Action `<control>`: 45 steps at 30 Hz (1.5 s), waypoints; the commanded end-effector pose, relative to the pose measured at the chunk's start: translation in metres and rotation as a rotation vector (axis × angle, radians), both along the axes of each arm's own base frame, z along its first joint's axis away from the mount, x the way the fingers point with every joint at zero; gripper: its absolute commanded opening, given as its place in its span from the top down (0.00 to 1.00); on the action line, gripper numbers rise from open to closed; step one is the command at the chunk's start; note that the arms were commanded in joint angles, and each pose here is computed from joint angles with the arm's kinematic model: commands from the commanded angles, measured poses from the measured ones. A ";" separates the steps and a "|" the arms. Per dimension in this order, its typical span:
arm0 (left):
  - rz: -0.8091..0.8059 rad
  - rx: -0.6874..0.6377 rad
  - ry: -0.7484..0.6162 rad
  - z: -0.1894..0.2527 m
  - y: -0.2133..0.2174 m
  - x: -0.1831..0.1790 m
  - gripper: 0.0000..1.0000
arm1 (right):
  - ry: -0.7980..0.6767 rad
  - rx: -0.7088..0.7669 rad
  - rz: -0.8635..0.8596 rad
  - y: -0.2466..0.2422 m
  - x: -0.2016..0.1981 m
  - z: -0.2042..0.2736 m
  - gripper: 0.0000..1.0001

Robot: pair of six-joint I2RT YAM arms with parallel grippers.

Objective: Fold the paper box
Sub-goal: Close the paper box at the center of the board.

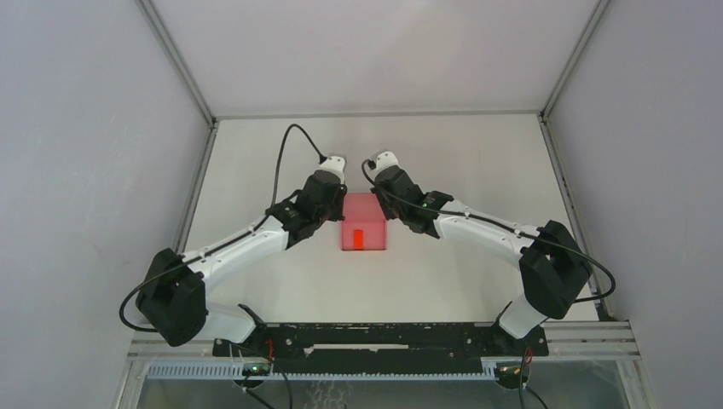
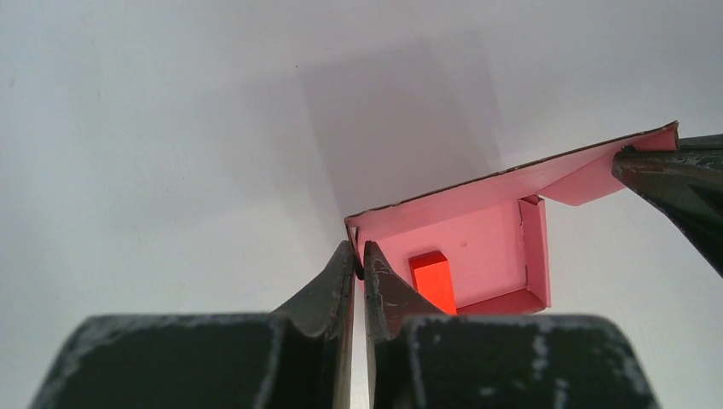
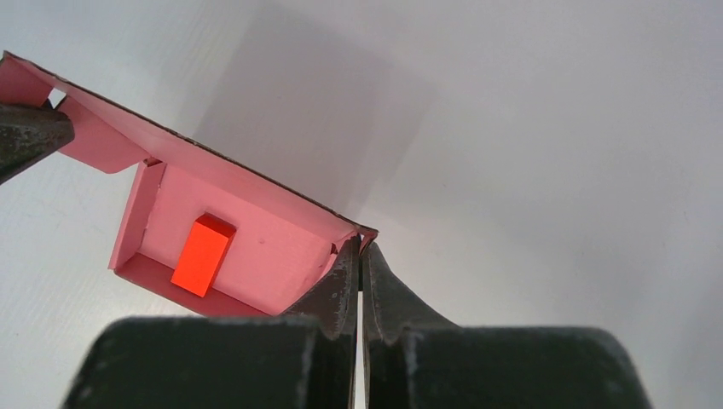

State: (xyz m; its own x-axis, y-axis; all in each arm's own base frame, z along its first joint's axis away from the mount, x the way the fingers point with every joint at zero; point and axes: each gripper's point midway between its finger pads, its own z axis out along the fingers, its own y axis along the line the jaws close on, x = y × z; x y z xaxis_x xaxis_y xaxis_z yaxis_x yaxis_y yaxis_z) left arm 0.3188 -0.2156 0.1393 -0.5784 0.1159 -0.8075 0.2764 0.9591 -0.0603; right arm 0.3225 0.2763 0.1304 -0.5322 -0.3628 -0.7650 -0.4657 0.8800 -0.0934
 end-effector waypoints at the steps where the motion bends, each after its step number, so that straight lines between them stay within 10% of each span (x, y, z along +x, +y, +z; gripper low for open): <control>1: -0.037 -0.154 -0.090 0.035 -0.037 0.010 0.90 | -0.073 0.165 0.003 0.037 0.007 0.034 0.98; 45: 0.096 -0.169 -0.055 -0.002 -0.037 0.018 0.89 | 0.000 0.273 -0.248 0.026 0.028 0.007 0.98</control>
